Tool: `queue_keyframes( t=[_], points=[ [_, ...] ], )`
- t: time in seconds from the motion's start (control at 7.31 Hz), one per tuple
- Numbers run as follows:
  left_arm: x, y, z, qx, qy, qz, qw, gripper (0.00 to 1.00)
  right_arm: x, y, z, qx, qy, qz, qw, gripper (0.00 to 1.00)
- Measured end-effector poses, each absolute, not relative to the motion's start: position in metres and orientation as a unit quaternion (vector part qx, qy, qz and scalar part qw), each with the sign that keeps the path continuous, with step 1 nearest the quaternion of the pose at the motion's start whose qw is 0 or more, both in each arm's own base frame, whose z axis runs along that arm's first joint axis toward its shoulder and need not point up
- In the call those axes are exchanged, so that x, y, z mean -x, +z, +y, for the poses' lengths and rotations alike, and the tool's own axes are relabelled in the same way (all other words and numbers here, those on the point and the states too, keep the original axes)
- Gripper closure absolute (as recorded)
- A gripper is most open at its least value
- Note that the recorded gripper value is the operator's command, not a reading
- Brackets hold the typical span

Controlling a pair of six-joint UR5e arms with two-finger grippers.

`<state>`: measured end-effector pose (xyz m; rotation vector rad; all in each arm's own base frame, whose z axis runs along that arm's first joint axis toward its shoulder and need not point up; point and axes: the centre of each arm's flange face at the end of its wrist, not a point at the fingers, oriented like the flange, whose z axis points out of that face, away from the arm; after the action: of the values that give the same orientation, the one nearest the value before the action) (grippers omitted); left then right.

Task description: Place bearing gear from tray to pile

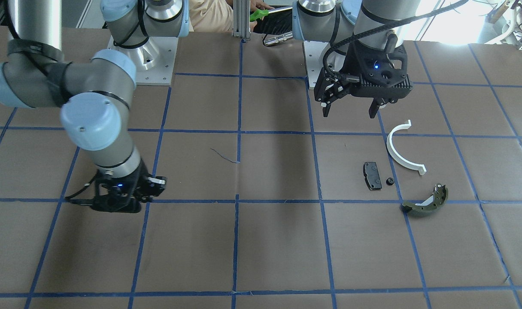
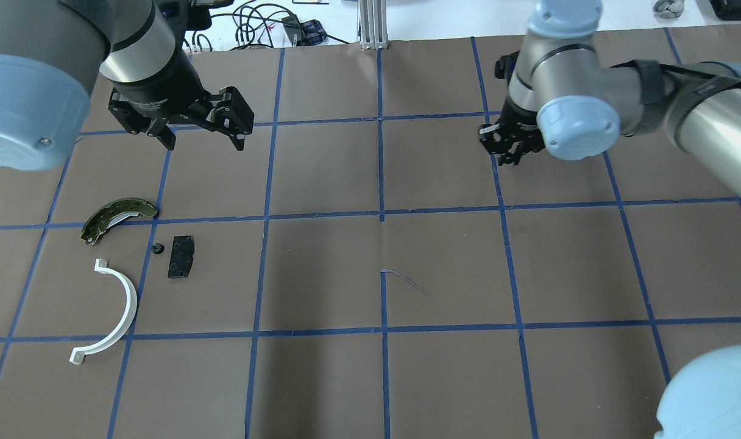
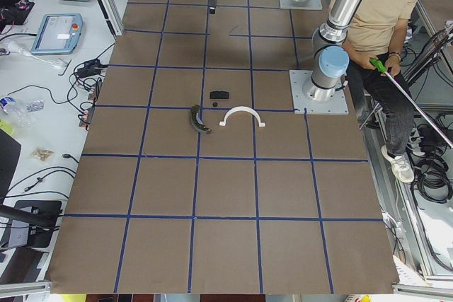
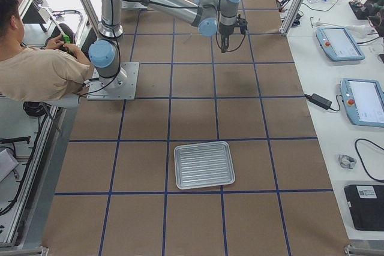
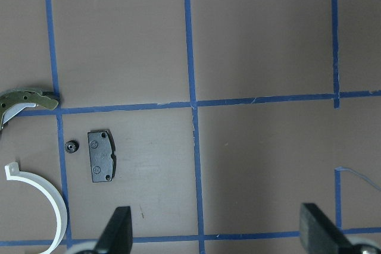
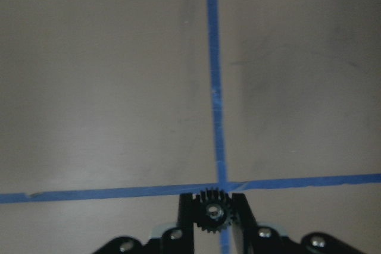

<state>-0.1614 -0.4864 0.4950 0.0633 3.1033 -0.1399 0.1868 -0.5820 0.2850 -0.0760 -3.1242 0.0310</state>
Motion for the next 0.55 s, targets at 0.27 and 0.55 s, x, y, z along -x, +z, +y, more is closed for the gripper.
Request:
queue_keyframes(
  t=[0.27,0.55],
  points=[
    [0.161,0.495,-0.487,-0.02,-0.045,0.999,0.018,0.0,-0.292,0.254,-0.556,0.049,0.015,-0.998,-0.022,0.96],
    [0.16,0.495,-0.487,-0.023,-0.044,0.999,0.018,0.0,-0.362,0.214,-0.532,0.053,0.017,-0.998,-0.036,0.89]
  ],
)
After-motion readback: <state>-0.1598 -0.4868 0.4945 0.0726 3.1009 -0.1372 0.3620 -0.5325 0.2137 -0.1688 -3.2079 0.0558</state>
